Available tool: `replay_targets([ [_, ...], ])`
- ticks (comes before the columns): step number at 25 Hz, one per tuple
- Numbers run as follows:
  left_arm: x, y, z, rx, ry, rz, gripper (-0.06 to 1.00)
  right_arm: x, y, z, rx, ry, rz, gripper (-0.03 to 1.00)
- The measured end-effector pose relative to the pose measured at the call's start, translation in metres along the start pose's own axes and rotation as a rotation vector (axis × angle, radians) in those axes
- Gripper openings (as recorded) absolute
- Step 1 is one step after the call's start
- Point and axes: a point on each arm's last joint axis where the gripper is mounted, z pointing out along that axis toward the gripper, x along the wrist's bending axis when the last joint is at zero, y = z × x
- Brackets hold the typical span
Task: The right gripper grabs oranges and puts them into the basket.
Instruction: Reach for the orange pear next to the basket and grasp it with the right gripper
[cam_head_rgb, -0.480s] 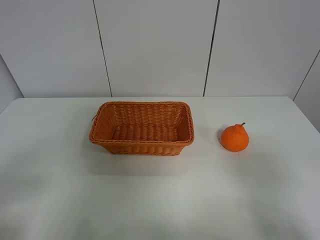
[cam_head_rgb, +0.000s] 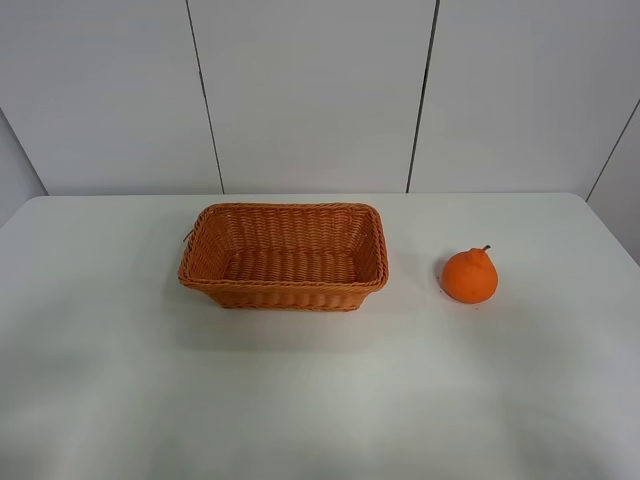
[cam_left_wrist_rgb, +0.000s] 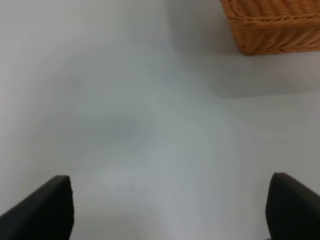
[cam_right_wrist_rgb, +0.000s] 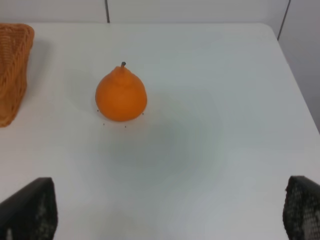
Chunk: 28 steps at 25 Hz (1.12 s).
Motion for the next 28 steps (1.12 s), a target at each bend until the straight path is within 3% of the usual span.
replay_targets([
  [6, 0.0, 0.0, 0.0, 0.0, 0.0, 0.0, 0.88, 0.002, 0.049, 0.032, 0.208, -0.003, -0.02, 0.69],
  [14, 0.0, 0.0, 0.0, 0.0, 0.0, 0.0, 0.88, 0.005, 0.114, 0.157, 0.611, -0.009, -0.027, 0.69],
  [21, 0.0, 0.0, 0.0, 0.0, 0.0, 0.0, 0.88, 0.007, 0.131, 0.29, 0.85, -0.005, -0.02, 0.69],
  [25, 0.0, 0.0, 0.0, 0.0, 0.0, 0.0, 0.88, 0.011, 0.13, 0.346, 0.947, 0.003, -0.036, 0.69],
  [28, 0.0, 0.0, 0.0, 0.0, 0.0, 0.0, 0.88, 0.027, 0.129, 0.37, 0.969, 0.032, -0.079, 0.69],
])
